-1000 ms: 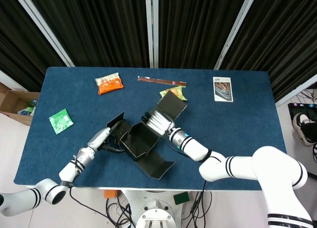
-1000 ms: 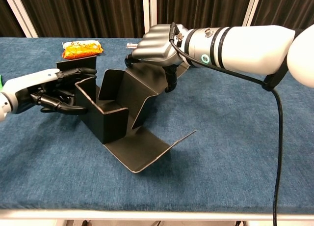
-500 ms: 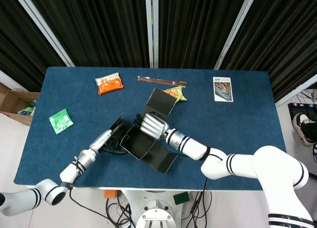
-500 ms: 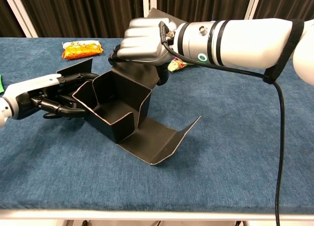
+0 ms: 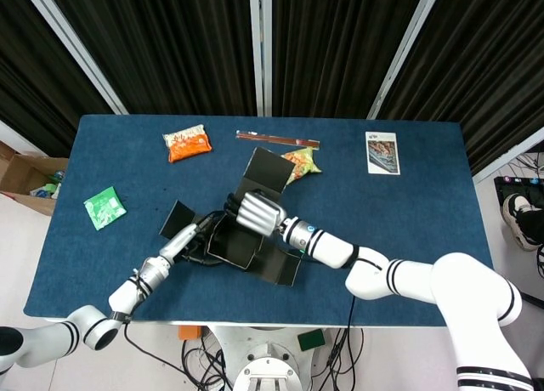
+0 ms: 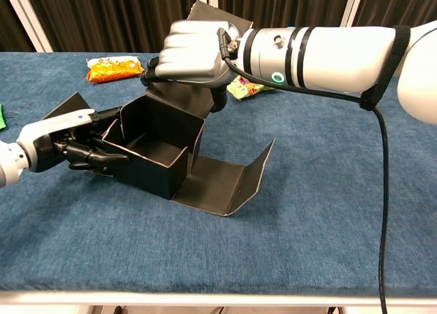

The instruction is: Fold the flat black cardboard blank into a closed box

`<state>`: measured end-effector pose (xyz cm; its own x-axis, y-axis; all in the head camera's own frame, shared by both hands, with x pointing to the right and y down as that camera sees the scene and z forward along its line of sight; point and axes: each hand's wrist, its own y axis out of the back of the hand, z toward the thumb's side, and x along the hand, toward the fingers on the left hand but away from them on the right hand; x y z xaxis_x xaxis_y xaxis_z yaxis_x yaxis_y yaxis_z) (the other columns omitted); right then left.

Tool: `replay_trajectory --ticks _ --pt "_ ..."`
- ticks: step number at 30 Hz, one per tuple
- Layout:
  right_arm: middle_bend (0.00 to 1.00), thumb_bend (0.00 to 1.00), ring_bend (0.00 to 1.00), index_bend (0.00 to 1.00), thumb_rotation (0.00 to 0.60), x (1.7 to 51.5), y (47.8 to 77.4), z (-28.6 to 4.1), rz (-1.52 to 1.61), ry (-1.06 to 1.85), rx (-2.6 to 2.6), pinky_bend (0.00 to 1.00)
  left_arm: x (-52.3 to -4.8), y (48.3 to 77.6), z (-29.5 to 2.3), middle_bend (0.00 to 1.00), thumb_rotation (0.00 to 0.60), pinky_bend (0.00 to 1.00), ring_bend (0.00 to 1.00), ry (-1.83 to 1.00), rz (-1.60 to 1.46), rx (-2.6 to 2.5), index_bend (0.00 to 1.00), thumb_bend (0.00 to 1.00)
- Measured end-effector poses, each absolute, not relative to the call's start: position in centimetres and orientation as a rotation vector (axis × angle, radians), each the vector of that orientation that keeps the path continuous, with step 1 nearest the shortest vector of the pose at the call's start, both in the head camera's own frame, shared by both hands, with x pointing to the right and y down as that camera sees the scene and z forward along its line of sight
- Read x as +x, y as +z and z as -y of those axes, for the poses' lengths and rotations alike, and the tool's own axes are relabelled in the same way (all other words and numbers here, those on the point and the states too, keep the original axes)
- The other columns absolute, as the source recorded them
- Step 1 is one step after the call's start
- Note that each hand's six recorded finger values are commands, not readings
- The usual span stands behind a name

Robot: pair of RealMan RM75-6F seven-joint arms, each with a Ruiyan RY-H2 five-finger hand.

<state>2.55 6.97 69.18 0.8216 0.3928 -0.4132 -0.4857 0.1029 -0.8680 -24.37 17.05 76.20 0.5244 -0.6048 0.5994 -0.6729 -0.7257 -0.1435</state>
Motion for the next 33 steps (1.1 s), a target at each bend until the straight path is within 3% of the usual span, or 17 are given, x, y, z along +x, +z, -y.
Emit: replay_trajectory --ticks 6,13,14,17,19,28,33 --pt "0.38 0.27 0.73 0.37 0.600 2.3 69.2 -6.8 -0.074 0.635 -1.313 1.00 -24.1 76.4 -17.1 0.06 0.505 0.92 0.64 0.957 1.137 2.651 0.06 0.00" --pt "0.35 0.27 0.73 0.36 0.600 1.7 69.2 -6.7 -0.047 0.611 -1.306 1.00 -24.0 77.0 -17.0 0.24 0.516 0.92 0.67 0.950 1.190 2.630 0.22 0.00" --pt "0.33 0.27 0.73 0.33 0.600 1.6 69.3 -6.6 -0.041 0.612 -1.306 1.00 -24.0 77.0 -16.9 0.27 0.517 0.92 0.67 0.953 1.211 2.624 0.25 0.00" --pt "0.15 0.27 0.71 0.07 0.600 1.6 69.5 -6.4 -0.028 0.627 -1.315 1.00 -24.0 77.1 -16.7 0.35 0.529 0.92 0.68 0.968 1.244 2.618 0.32 0.00" --pt "0.04 0.25 0.68 0.00 0.600 1.8 69.5 -6.3 -0.018 0.642 -1.333 1.00 -24.1 77.2 -16.6 0.37 0.535 0.92 0.69 0.981 1.261 2.616 0.34 0.00" --pt "0.00 0.08 0.62 0.00 0.600 2.9 68.7 -6.1 0.052 0.711 -1.457 1.00 -24.1 76.5 -16.3 0.37 0.535 0.92 0.69 1.002 1.284 2.594 0.35 0.00" --pt "0.00 0.07 0.62 0.00 0.600 3.8 68.1 -6.0 0.114 0.744 -1.545 1.00 -24.3 75.7 -16.1 0.37 0.535 0.92 0.69 0.990 1.288 2.579 0.35 0.00"
